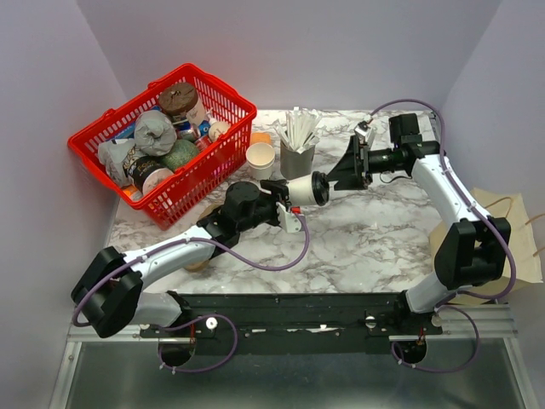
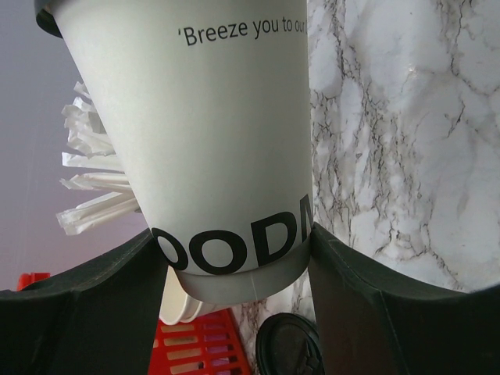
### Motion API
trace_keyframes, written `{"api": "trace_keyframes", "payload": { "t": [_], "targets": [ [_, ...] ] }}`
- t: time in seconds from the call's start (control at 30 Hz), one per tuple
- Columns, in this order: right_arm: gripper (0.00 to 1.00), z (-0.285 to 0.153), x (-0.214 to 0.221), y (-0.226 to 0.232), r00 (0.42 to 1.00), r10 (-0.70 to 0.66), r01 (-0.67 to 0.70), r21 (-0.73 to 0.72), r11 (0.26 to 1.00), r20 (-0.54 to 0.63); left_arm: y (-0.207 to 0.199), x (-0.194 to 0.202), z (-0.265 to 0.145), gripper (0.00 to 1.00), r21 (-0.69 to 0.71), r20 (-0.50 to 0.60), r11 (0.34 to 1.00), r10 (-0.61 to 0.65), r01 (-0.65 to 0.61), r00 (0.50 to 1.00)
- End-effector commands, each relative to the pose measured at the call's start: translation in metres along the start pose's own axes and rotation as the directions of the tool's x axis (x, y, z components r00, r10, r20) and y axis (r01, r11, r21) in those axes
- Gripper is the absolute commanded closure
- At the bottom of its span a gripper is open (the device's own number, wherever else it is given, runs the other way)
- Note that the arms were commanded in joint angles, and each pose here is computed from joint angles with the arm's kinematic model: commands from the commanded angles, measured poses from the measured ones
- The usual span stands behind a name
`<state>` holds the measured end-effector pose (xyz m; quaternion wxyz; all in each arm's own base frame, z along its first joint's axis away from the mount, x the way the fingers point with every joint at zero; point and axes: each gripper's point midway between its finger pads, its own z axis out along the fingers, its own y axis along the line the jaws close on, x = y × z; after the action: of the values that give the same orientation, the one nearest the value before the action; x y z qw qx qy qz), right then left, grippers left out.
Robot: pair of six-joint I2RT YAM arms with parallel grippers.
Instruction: Pack the takeout coffee
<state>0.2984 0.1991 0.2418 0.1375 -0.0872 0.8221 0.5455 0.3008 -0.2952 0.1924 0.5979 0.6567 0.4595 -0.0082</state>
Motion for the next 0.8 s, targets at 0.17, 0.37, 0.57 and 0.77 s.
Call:
{"api": "trace_keyframes", "payload": {
  "t": [0.17, 0.37, 0.57, 0.77],
  "targets": [
    [0.00, 0.010, -0.007, 0.006, 1.000, 0.029, -0.029, -0.012, 0.999, -0.004, 0.016, -0.013, 0.007, 0.50, -0.050, 0.025, 0.998, 0.036, -0.034, 0.999],
    [0.00, 0.015, -0.007, 0.004, 0.999, 0.034, -0.034, -0.006, 0.999, -0.012, 0.018, -0.012, 0.007, 0.49, -0.062, 0.018, 0.998, 0.029, -0.027, 0.999],
    [0.00, 0.016, -0.004, 0.006, 0.999, 0.030, -0.030, -0.011, 0.999, -0.018, 0.019, -0.011, 0.008, 0.49, -0.069, 0.012, 0.997, 0.019, -0.018, 1.000],
    [0.00, 0.018, -0.002, 0.008, 0.999, 0.023, -0.023, -0.004, 1.000, -0.025, 0.017, -0.010, 0.010, 0.49, -0.066, 0.005, 0.998, 0.020, -0.019, 1.000]
  ]
}}
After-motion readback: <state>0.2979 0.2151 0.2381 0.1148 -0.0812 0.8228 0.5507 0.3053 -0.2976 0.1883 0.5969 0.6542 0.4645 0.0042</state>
